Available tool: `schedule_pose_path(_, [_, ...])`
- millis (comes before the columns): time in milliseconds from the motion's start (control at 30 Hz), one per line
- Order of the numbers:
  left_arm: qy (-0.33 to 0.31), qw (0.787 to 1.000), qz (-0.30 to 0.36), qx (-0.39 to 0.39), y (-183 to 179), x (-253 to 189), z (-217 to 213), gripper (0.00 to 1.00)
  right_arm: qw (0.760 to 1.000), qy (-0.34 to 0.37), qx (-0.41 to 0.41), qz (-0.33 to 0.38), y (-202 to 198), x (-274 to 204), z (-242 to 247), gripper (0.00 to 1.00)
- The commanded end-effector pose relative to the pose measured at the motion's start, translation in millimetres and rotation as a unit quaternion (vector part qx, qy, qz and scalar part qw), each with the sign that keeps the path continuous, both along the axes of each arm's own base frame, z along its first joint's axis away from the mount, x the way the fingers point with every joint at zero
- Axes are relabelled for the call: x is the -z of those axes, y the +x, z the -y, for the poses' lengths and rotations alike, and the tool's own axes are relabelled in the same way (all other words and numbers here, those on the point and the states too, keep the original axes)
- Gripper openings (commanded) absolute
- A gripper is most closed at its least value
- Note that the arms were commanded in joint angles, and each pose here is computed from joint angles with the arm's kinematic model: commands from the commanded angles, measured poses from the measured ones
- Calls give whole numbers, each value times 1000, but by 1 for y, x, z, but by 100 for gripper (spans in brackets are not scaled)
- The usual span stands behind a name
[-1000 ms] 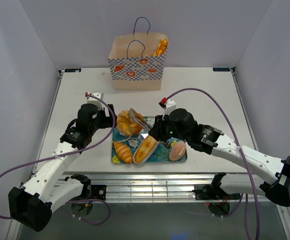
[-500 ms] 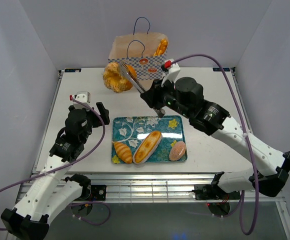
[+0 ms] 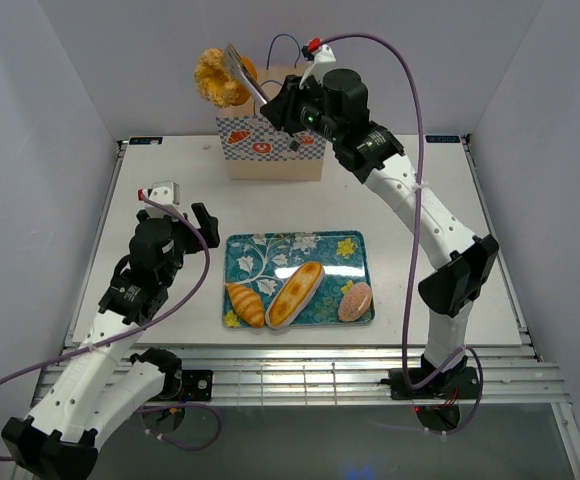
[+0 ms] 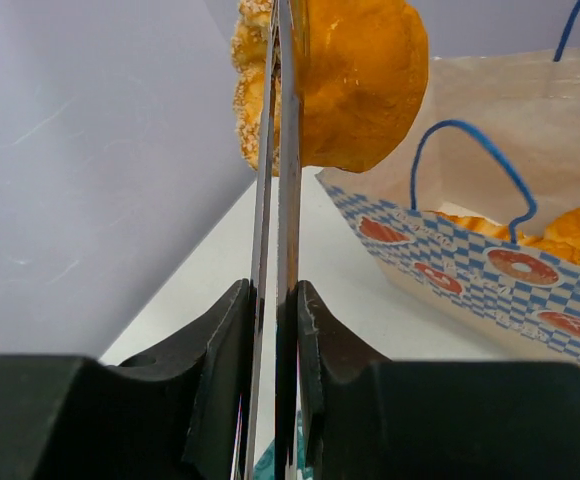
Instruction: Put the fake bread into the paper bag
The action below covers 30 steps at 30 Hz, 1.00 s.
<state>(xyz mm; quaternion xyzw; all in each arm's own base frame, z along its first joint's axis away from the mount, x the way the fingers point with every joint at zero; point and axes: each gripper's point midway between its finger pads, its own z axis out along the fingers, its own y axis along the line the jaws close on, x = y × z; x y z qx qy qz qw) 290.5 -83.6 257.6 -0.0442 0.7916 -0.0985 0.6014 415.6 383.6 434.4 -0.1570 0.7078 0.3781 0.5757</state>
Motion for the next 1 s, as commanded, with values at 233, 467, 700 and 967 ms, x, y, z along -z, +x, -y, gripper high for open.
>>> schedule_pose_path(233, [-9,1000,4,15,0,-7,7,98,989,122,1,85,49,-74,52,8])
schedule_pose_path(467, [-6,1000,-3,22,1,-2,10,98,992,106,6,60,61,-34,67,8])
schedule_pose_path(700, [-5,1000,-10,27,2,0,12,98,996,78,0,32,68,0,62,11])
schedule_pose_path(967, [-3,999,-21,36,4,6,17,98,998,61,-6,10,72,21,65,41])
